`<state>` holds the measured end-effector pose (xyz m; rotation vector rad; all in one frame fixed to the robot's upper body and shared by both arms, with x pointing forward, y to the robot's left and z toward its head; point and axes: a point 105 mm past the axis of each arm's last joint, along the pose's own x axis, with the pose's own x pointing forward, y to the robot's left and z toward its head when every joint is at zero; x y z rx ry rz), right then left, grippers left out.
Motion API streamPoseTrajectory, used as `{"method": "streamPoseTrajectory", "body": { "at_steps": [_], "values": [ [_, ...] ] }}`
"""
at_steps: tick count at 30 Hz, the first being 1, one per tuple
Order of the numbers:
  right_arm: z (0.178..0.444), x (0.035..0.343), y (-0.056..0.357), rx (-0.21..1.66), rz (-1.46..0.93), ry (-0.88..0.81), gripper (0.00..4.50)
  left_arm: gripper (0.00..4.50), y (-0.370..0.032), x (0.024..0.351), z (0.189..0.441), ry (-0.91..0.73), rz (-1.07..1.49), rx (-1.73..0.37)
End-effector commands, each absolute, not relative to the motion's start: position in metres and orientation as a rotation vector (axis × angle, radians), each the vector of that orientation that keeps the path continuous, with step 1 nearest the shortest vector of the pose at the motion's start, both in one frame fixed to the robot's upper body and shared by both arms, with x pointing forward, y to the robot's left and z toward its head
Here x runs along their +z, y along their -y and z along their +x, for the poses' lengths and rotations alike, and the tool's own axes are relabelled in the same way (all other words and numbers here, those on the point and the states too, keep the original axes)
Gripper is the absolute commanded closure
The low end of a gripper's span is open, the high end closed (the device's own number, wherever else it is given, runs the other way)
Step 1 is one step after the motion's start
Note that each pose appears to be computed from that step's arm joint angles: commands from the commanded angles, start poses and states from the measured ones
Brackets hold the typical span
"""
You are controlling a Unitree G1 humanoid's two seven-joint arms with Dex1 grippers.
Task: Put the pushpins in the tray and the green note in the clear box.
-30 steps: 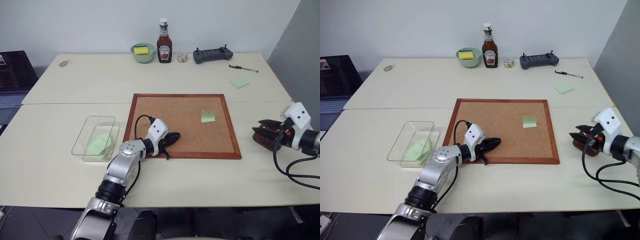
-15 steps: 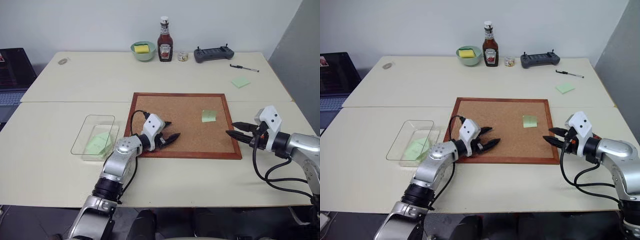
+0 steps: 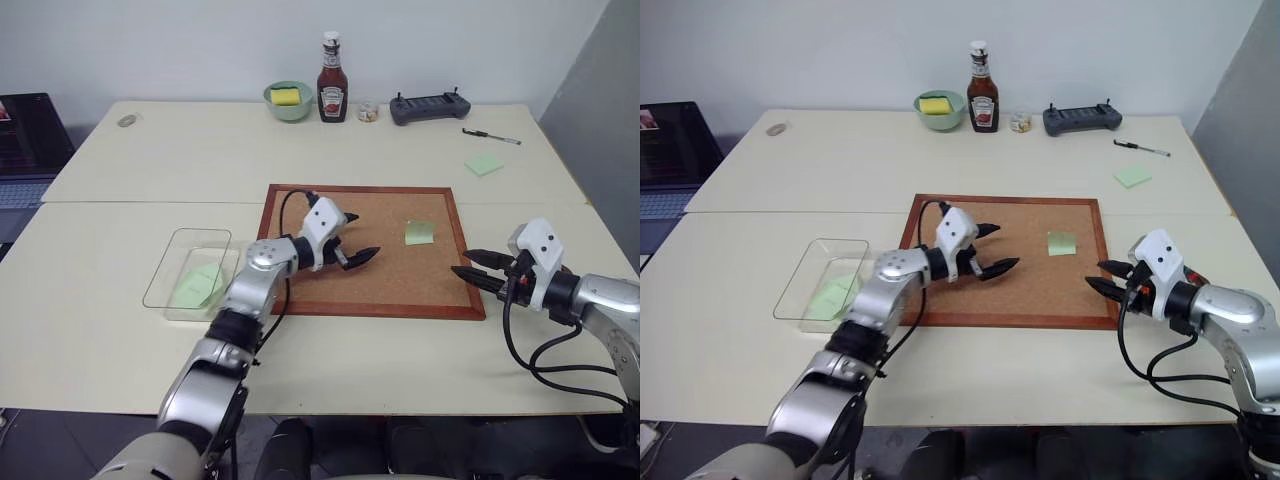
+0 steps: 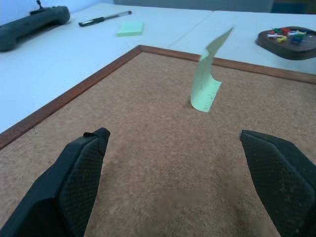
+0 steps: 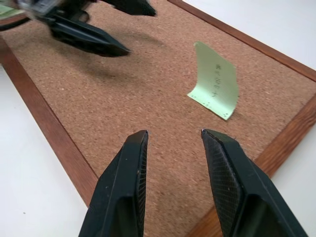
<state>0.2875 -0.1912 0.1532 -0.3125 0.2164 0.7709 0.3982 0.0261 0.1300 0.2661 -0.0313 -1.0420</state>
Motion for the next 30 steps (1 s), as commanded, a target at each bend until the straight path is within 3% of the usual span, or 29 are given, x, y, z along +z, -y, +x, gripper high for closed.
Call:
{"method": "streamPoseTrajectory", "body": {
  "at_steps": [1, 10, 19, 22, 30],
  "values": [
    [0.284, 0.169, 0.189, 0.747, -0.329, -0.156, 2.68, 0.02, -0.011, 0.144, 0.408, 0.086, 0.285, -1.051],
    [0.286, 0.170, 0.185, 0.680, -0.320, -0.131, 2.68, 0.02, 0.024, 0.140, 0.403, 0.074, 0.339, -1.150],
    [0.283, 0.169, 0.185, 0.668, -0.316, -0.130, 2.68, 0.02, 0.044, 0.143, 0.406, 0.057, 0.305, -1.123],
    [0.283, 0.167, 0.185, 0.666, -0.314, -0.132, 2.68, 0.40, 0.046, 0.145, 0.406, 0.053, 0.289, -1.117],
    [0.282, 0.163, 0.188, 0.655, -0.311, -0.136, 2.68, 2.03, 0.047, 0.144, 0.406, 0.038, 0.280, -1.122]
  ]
}}
